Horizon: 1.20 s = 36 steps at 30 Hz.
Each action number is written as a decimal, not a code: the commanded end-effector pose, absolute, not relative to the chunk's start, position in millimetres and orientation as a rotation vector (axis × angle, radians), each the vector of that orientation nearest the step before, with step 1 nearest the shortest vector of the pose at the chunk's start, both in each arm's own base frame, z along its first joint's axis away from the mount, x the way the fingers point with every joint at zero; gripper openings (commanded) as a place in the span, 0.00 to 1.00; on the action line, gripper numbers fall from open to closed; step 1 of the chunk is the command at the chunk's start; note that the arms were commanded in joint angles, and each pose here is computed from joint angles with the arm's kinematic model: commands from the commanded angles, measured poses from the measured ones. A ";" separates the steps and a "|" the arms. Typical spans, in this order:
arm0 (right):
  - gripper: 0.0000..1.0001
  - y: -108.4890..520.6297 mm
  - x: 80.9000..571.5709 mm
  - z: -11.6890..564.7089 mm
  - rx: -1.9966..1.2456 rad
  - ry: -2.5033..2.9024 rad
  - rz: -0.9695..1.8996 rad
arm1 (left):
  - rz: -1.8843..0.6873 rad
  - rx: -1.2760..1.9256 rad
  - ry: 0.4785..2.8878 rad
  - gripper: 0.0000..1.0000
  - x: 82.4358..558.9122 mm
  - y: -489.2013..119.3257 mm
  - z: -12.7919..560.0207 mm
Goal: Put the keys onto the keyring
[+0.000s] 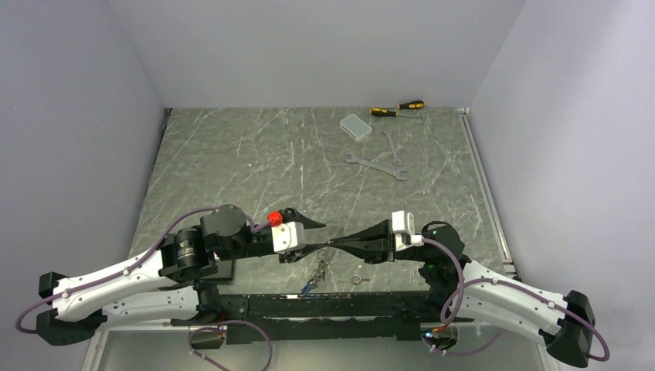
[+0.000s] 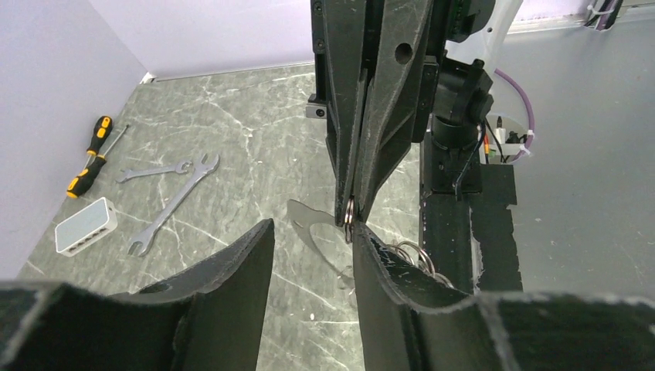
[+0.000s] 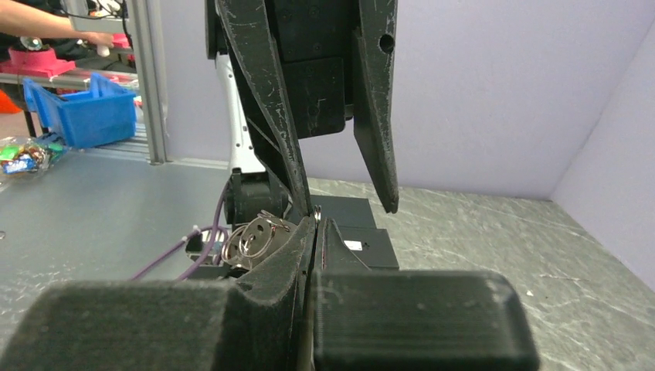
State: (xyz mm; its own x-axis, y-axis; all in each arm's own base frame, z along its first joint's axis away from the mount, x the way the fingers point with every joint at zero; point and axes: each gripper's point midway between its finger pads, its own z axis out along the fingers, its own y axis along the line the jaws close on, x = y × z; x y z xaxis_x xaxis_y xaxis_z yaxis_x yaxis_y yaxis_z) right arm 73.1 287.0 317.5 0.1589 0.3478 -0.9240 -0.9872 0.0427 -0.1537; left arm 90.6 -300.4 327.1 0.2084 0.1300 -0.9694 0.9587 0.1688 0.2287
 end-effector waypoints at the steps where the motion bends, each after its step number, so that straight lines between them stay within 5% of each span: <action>1: 0.00 274.9 60.8 371.0 -0.947 0.654 1.239 | -0.908 1.232 1.128 0.46 83.4 -302.4 347.7; 6: 0.00 275.9 59.9 374.9 -0.941 0.640 1.252 | -0.932 1.260 1.132 0.41 78.6 -304.4 343.3; 16: 0.00 279.6 59.4 376.2 -0.946 0.631 1.269 | -0.957 1.239 1.110 0.00 78.4 -310.6 340.2; 21: 0.01 281.1 65.0 371.3 -0.953 0.689 1.249 | -0.902 1.239 1.148 0.00 86.7 -307.3 337.7; 27: 0.32 279.4 85.6 353.0 -0.988 0.902 1.132 | -0.800 1.315 1.222 0.00 95.6 -297.7 330.6; 36: 0.37 269.0 111.1 322.8 -1.124 1.229 0.914 | -0.678 1.447 1.315 0.00 109.0 -295.7 319.7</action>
